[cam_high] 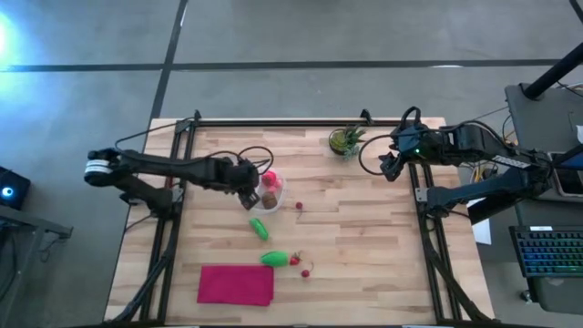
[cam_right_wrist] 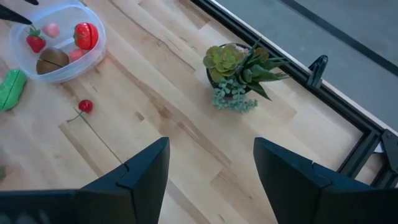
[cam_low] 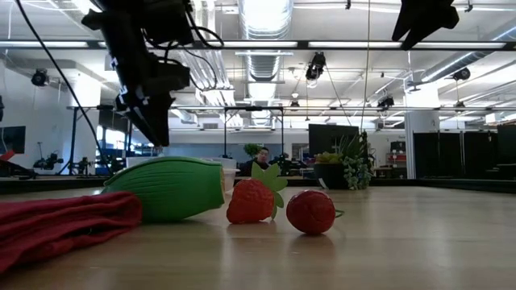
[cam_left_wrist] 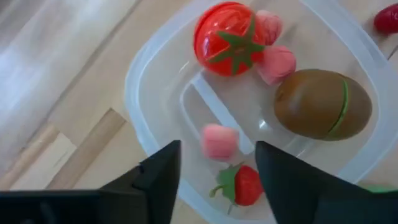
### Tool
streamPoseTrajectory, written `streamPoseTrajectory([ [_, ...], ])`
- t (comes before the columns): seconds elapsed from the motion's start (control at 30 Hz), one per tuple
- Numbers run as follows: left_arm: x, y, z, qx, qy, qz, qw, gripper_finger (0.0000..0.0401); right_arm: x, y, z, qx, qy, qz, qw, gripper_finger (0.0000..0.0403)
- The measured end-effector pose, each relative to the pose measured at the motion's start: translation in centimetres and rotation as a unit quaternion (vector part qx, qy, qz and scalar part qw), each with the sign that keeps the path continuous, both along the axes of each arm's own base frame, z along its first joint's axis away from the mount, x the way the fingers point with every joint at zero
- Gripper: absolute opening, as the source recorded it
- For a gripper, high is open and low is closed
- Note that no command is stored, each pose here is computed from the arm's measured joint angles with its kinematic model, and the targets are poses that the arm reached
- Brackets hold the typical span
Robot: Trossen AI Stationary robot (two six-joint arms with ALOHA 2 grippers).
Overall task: Pick and placing Produce into tupperware
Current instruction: Put the green pea into the transparent bin
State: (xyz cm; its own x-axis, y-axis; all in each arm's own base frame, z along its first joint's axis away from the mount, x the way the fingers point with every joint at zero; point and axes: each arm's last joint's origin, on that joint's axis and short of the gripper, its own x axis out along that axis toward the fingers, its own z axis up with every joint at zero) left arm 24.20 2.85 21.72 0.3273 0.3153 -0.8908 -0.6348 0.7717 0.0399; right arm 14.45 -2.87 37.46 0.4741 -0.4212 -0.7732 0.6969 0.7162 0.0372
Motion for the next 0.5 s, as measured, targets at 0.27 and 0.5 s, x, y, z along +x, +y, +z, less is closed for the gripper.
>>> streamPoseTrajectory([
  [0.27,0.9,-1.7,1.8,-0.072,-0.033,-0.083,0.993,0.0245,-0.1,0.0,0.0,0.001,0.003,-0.001,1.0,0.0226],
  [0.5,-0.4,-6.9,5.1,-0.1,-0.081,-0.244,0.961,0.0246,-0.1,0.0,-0.1,0.0,0.006,0.002,1.0,0.0226],
])
